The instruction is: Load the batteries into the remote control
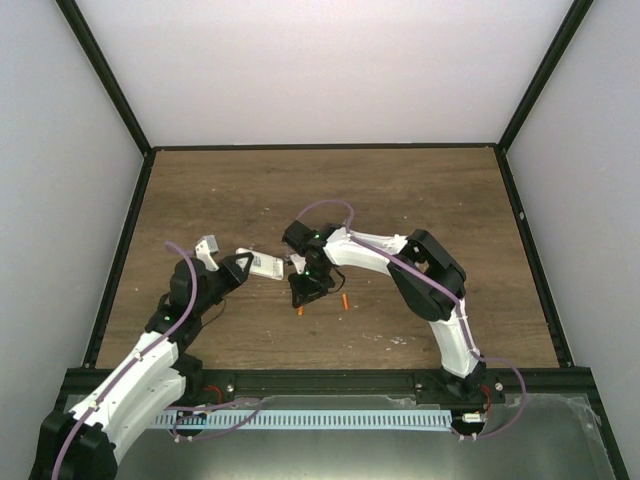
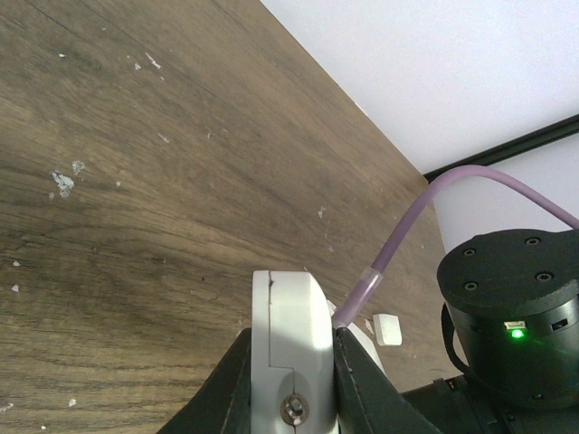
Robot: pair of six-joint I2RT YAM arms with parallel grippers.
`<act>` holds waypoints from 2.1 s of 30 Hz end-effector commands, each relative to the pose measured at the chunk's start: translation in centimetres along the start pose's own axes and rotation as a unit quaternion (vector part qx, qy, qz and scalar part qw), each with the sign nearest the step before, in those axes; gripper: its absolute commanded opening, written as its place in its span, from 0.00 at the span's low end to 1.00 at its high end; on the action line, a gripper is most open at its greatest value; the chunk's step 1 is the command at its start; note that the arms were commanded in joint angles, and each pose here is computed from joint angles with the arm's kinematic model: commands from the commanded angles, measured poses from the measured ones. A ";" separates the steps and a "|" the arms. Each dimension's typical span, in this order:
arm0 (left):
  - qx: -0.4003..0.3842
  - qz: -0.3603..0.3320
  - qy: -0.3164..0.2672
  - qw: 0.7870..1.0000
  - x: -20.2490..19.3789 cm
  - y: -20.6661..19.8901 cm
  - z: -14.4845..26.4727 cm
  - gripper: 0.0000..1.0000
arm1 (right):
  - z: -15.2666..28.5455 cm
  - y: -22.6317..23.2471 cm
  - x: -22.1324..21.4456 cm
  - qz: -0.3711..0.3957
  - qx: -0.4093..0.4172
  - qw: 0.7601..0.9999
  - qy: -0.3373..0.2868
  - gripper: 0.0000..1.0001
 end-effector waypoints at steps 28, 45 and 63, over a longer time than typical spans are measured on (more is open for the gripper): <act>-0.032 0.011 -0.029 0.999 1.2 -1.0 0.0 0.00 | 5.7 -2.5 0.9 0.017 -0.018 0.991 -0.130 0.01; -0.174 0.062 -0.090 0.979 5.8 -5.8 -1.5 0.00 | 23.4 1.4 -0.1 0.072 0.165 0.894 -0.411 0.01; -0.247 0.123 -0.122 0.953 6.4 -7.0 -0.7 0.00 | 24.8 2.9 0.5 0.080 0.230 0.863 -0.443 0.01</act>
Point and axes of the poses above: each gripper's point midway between its finger pads, its own z axis back along the fingers, its own y axis along the line the jaws close on, x = y × z, the point moved 7 cm from there along z, back along the fingers, and after that the axes turned 13 degrees about -z, right-handed, at the moved point
